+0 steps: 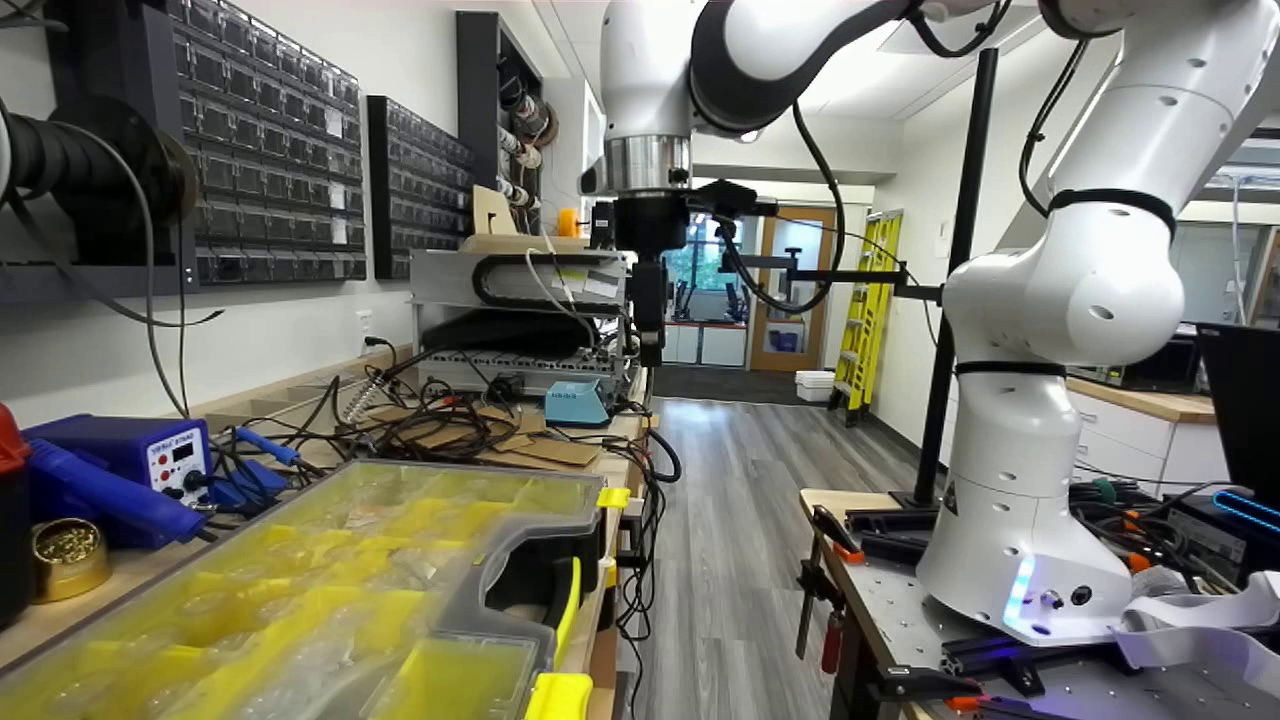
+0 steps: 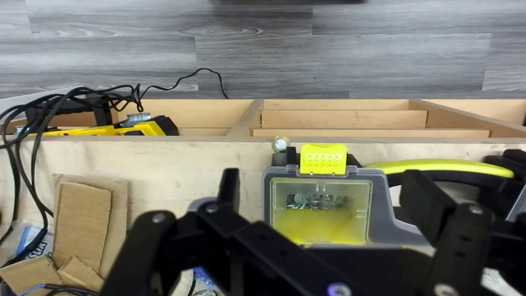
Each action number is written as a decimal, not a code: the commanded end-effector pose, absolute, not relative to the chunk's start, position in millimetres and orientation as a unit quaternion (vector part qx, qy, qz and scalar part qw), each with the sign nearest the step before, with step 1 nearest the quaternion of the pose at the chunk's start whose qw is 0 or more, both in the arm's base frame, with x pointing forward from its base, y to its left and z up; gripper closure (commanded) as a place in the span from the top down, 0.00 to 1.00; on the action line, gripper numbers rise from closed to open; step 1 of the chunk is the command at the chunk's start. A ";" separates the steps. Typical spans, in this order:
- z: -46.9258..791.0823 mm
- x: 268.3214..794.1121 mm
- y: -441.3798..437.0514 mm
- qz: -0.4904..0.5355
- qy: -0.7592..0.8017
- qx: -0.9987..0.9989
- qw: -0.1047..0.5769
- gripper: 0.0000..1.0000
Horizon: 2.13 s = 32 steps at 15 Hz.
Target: Open the lid of the black briefcase
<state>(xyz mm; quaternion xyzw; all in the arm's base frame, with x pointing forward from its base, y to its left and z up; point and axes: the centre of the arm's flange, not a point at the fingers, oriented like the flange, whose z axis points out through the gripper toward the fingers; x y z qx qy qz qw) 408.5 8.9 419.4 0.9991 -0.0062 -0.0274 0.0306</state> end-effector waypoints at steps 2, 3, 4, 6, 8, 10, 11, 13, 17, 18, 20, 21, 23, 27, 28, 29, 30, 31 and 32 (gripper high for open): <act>405.3 419.2 15.7 -0.033 -0.010 0.999 0.022 1.00; 402.5 420.6 16.5 -0.028 0.007 0.999 0.014 1.00; 400.4 423.9 17.4 -0.017 0.025 1.000 0.007 1.00; 396.3 432.4 19.7 -0.001 0.056 0.998 -0.005 1.00; 390.2 440.8 21.9 0.007 0.071 0.997 -0.015 1.00; 383.7 445.6 24.2 0.015 0.104 0.994 -0.028 1.00; 381.5 448.1 24.1 0.022 0.128 0.991 -0.035 1.00; 377.9 453.9 21.7 0.037 0.182 0.982 -0.042 1.00; 378.7 455.1 14.6 0.061 0.278 0.958 -0.034 1.00; 379.3 454.6 13.3 0.065 0.298 0.952 -0.031 1.00; 377.6 452.3 15.9 0.050 0.285 0.957 -0.025 1.00; 377.6 452.3 15.2 0.051 0.297 0.953 -0.024 1.00; 377.6 452.3 15.1 0.051 0.307 0.950 -0.024 1.00; 377.6 452.3 15.6 0.051 0.310 0.949 -0.024 1.00; 376.3 451.6 16.2 0.057 0.316 0.947 -0.024 1.00; 374.8 450.1 16.4 0.066 0.325 0.943 -0.023 1.00; 372.5 450.1 16.1 0.071 0.333 0.940 -0.018 1.00; 371.0 450.0 15.7 0.077 0.343 0.936 -0.015 1.00; 369.0 450.2 14.8 0.085 0.353 0.932 -0.009 1.00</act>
